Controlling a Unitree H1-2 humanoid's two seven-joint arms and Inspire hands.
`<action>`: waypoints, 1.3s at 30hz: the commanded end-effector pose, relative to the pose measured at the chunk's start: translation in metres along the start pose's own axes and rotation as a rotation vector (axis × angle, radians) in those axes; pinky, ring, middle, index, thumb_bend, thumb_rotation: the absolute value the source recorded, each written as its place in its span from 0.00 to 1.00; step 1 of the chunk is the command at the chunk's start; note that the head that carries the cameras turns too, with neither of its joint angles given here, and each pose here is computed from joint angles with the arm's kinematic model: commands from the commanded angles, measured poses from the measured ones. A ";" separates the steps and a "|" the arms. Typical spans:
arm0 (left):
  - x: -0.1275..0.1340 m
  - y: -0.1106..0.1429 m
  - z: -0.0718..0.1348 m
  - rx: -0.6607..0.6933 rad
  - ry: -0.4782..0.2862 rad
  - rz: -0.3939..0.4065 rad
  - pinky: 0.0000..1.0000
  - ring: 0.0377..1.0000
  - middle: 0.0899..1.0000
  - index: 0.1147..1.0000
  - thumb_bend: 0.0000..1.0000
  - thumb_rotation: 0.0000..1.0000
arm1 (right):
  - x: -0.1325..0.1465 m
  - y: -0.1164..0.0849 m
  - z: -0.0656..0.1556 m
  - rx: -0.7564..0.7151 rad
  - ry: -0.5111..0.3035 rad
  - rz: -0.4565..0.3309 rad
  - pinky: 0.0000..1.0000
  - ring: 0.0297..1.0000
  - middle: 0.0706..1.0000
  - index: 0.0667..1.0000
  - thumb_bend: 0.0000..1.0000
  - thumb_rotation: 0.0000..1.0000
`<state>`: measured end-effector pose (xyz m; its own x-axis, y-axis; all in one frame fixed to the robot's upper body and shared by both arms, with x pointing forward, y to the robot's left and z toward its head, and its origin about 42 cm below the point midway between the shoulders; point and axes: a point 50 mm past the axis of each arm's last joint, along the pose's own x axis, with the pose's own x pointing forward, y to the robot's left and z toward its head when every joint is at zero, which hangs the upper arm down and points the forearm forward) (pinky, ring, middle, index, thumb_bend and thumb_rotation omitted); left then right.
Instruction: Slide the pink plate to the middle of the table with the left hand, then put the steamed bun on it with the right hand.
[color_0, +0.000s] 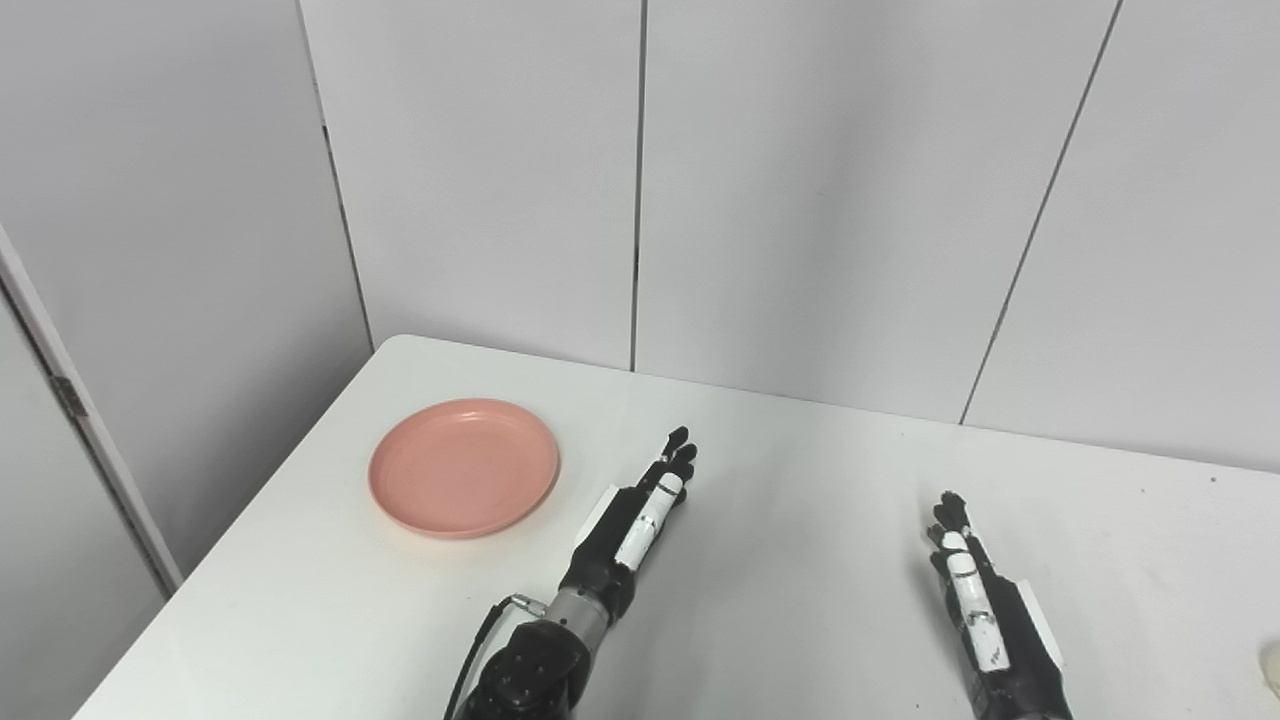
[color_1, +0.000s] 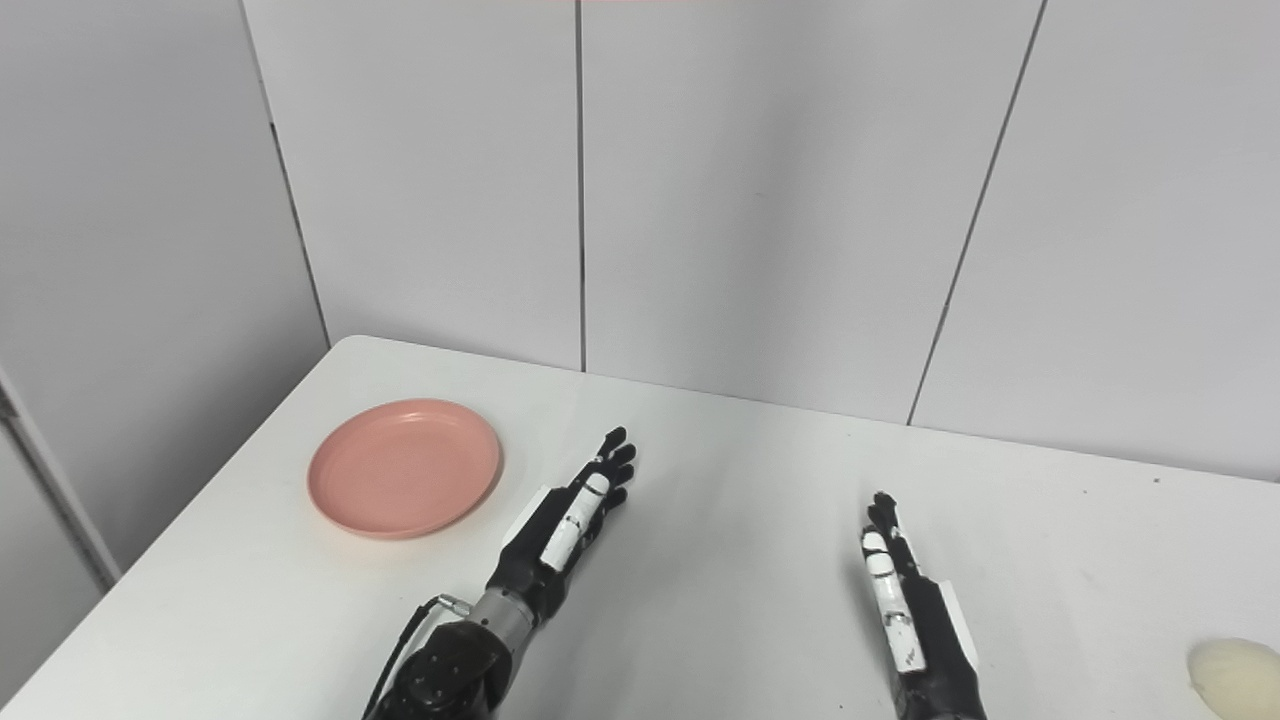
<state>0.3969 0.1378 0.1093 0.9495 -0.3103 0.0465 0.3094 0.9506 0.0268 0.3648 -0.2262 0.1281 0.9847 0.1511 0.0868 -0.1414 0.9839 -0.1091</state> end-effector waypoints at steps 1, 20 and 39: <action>-0.024 -0.016 -0.041 -0.062 0.143 0.001 1.00 1.00 1.00 1.00 0.47 1.00 | -0.004 -0.007 -0.003 -0.009 0.027 -0.022 1.00 1.00 1.00 1.00 0.11 1.00; -0.006 0.004 0.084 -0.048 -0.185 0.069 0.98 0.97 0.98 1.00 0.55 1.00 | 0.000 -0.012 -0.004 -0.005 0.022 -0.018 1.00 1.00 1.00 1.00 0.10 1.00; -0.042 0.061 0.199 -0.015 -0.518 0.259 0.98 0.92 0.92 0.92 0.56 1.00 | 0.001 -0.025 -0.005 0.013 0.013 -0.006 1.00 1.00 1.00 1.00 0.10 1.00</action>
<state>0.3664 0.2044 0.2844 0.8887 -0.0395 0.4569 0.0767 0.9951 -0.0631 0.3726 -0.2359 0.1336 0.9794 0.1771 0.0971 -0.1692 0.9819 -0.0849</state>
